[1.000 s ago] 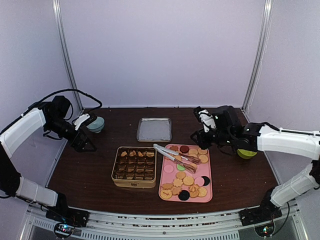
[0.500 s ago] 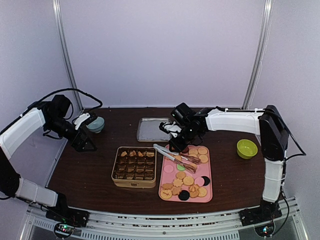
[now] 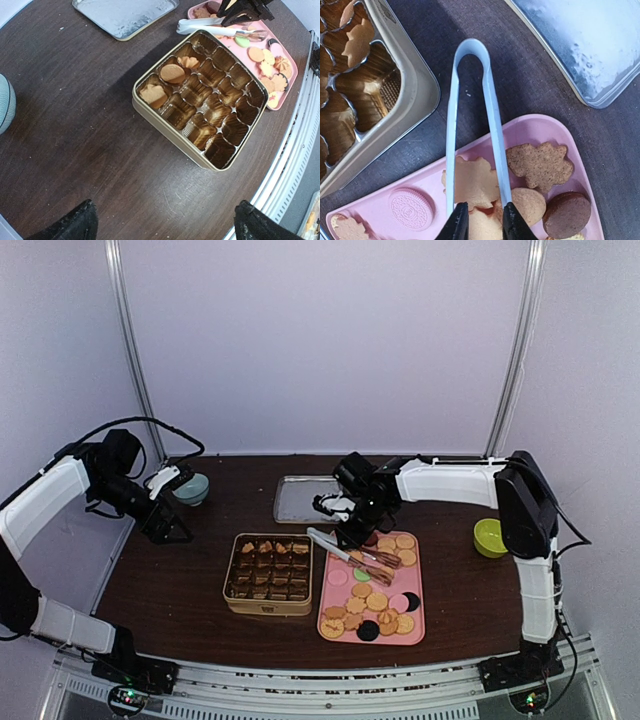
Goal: Pack the cookies
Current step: Pick up the clamp from the plate.
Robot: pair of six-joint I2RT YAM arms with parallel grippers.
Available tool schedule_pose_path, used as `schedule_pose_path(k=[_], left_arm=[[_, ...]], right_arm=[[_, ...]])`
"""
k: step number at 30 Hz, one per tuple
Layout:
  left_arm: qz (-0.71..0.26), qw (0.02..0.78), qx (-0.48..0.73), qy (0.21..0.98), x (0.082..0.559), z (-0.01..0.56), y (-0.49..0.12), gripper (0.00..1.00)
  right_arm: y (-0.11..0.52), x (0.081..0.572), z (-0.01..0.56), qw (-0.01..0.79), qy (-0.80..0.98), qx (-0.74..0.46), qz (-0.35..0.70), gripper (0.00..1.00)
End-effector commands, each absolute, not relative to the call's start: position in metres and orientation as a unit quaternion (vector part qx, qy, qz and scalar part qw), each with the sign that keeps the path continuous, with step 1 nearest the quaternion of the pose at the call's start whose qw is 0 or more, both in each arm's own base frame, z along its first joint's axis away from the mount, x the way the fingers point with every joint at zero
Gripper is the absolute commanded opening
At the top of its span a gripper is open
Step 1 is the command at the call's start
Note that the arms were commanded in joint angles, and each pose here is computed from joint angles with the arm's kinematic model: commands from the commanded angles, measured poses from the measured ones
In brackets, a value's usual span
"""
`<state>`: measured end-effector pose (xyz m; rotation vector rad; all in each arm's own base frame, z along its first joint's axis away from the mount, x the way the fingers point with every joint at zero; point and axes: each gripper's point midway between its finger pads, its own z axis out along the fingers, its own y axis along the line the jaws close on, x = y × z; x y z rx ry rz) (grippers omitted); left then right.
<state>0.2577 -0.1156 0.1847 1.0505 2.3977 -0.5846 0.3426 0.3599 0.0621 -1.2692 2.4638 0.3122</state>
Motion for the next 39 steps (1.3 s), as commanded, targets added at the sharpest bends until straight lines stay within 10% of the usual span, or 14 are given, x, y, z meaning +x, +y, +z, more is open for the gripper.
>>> schedule_pose_path(k=[1,22,39], left_arm=[[-0.206,0.246,0.394,0.861,0.258,0.195,-0.117,0.98],[-0.210,0.250,0.394,0.859,0.258,0.200,-0.119,0.98],[-0.210,0.253,0.393,0.859,0.259,0.203,-0.119,0.98]], right_arm=[[0.358,0.355,0.066,0.188,0.869,-0.450,0.089,0.23],[0.361,0.362,0.067,0.181,0.865,-0.462,0.075,0.33],[0.358,0.366,0.062,0.178,0.864,-0.466,0.062,0.07]])
